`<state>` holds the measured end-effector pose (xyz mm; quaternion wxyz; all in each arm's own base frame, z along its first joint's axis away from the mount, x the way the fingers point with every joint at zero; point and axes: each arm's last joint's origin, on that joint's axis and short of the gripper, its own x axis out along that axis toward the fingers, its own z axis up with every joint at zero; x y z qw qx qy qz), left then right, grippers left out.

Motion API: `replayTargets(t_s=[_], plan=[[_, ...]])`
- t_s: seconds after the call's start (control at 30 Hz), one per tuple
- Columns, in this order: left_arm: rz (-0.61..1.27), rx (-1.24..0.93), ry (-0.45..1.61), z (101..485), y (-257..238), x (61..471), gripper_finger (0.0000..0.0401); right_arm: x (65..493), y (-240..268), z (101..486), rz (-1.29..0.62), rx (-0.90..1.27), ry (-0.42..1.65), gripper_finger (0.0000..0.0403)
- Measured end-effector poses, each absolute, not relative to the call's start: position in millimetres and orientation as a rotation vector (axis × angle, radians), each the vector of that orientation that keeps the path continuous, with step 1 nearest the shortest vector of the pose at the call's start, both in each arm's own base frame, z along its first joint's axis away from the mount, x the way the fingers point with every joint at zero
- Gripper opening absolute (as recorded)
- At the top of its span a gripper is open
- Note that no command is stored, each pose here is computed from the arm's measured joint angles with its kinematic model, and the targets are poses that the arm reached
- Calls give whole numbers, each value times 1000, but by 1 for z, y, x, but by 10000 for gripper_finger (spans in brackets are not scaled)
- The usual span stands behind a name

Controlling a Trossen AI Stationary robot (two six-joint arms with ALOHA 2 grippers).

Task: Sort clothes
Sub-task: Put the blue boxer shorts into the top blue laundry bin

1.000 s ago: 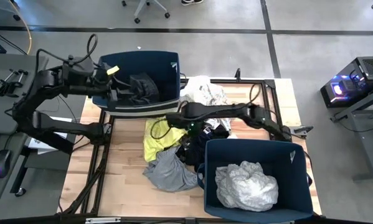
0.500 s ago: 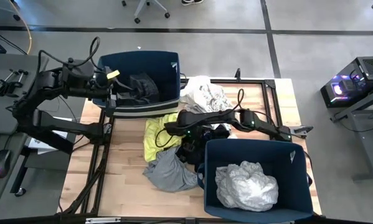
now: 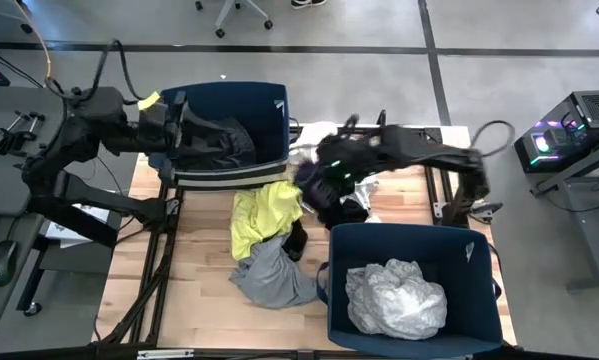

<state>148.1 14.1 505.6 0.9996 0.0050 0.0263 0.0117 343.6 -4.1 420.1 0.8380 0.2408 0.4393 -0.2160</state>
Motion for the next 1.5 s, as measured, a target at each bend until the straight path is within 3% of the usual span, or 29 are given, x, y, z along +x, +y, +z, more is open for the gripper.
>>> replayTargets(t_s=[0.2, 0.37, 0.57, 0.7, 0.8, 1.03, 1.2, 1.4, 1.5], plan=[[-64, 140, -35, 509, 10, 186, 200, 311, -2, 490, -381, 398, 457, 4], [-66, 75, -95, 503, 13, 236, 213, 317, -2, 516, -291, 262, 219, 3], [-47, 134, -120, 487, 17, 283, 262, 332, -1, 518, -181, 185, 162, 2], [164, 246, 32, 473, 21, 289, 288, 336, 2, 513, -135, 185, 187, 1], [280, 282, 146, 463, 21, 289, 293, 336, 5, 513, -123, 186, 192, 1], [233, 240, 310, 444, 21, 292, 290, 336, 7, 514, -87, 197, 184, 1], [226, 173, 365, 437, 19, 291, 227, 336, 9, 515, -84, 205, 177, 1], [139, 122, 310, 451, 11, 281, 37, 334, 8, 516, -95, 309, 173, 29], [151, 102, 229, 478, 10, 264, 20, 323, 6, 518, -111, 344, 201, 76]])
